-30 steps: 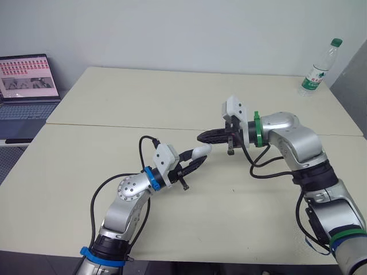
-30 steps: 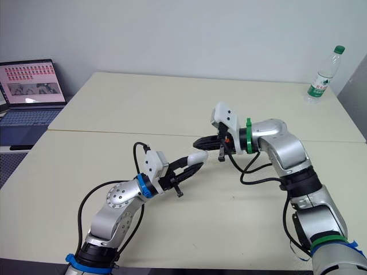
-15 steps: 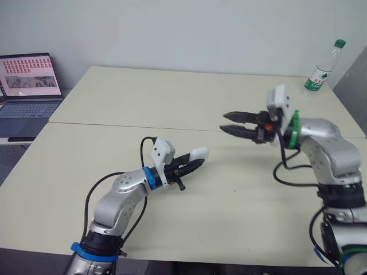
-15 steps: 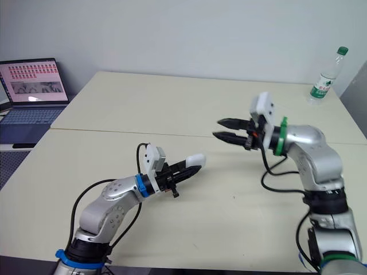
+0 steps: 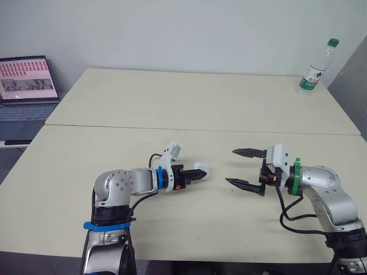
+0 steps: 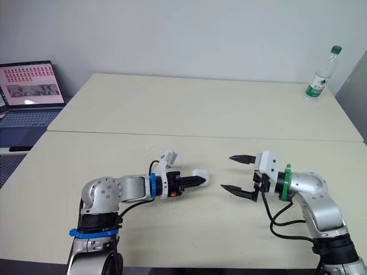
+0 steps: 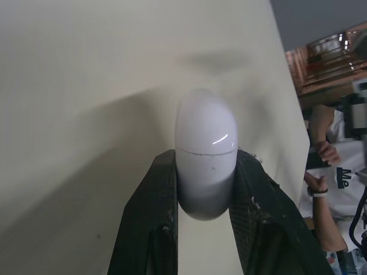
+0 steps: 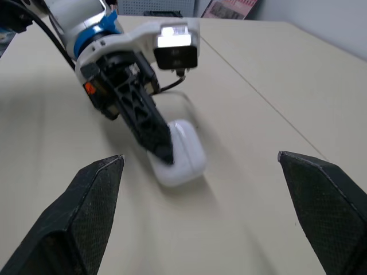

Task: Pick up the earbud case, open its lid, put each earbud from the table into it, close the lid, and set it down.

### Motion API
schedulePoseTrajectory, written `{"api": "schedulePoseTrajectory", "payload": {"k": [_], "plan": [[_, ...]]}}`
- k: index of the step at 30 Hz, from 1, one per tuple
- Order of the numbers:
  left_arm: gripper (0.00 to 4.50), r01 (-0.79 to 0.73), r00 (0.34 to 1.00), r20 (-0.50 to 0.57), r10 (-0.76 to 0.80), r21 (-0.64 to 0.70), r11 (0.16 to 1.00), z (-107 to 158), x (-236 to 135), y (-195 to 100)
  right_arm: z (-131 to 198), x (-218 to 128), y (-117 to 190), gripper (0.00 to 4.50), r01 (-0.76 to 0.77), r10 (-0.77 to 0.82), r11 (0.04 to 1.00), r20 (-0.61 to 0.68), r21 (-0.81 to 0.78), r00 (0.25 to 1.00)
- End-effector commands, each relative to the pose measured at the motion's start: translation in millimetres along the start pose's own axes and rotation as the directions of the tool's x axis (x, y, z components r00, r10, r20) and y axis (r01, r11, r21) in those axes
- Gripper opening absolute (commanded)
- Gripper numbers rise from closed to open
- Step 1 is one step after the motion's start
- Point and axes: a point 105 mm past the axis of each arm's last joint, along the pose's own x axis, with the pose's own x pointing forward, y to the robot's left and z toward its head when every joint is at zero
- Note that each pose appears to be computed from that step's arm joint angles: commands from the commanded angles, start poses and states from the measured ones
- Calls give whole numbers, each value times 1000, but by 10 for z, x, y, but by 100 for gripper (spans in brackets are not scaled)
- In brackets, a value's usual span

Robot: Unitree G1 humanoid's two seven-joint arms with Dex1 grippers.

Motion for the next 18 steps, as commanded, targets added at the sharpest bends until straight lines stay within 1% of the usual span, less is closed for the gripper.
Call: {"api": "schedulePoseTrajectory", "payload": {"k": [1,3,5,8,10,13,14,16,17,18], "plan": [[81,-64,998,-32,62,-55,996,-61,-24,114,142,14,-28,447,38,-36,998,43,-50,998],[153,-87,996,-40,84,-70,994,-86,-56,156,156,17,-42,450,48,-46,998,48,-48,998],[203,-113,993,-45,110,-76,991,-114,-119,205,164,14,-52,450,53,-50,998,50,-45,997],[290,-148,989,-30,146,-84,985,-153,-260,291,141,-4,-59,450,48,-46,998,45,-45,998],[345,-173,985,-14,173,-83,981,-195,-408,350,110,-21,-70,450,44,-42,998,39,-44,998],[436,-237,971,1,238,-85,968,-327,-664,452,75,-43,-76,450,36,-35,999,40,-25,999],[446,-269,962,16,272,-85,959,-371,-802,493,57,-49,-62,450,19,-18,999,34,-29,999],[446,-325,944,38,327,-47,945,-395,-1034,513,23,-75,-57,450,-4,5,999,24,-33,1000],[446,-342,938,50,342,-7,940,-376,-1128,496,11,-93,-74,450,-6,7,999,20,-33,1000],[446,-345,936,84,342,20,938,-307,-1206,474,7,-108,-97,450,-6,6,999,16,-32,1000]]}}
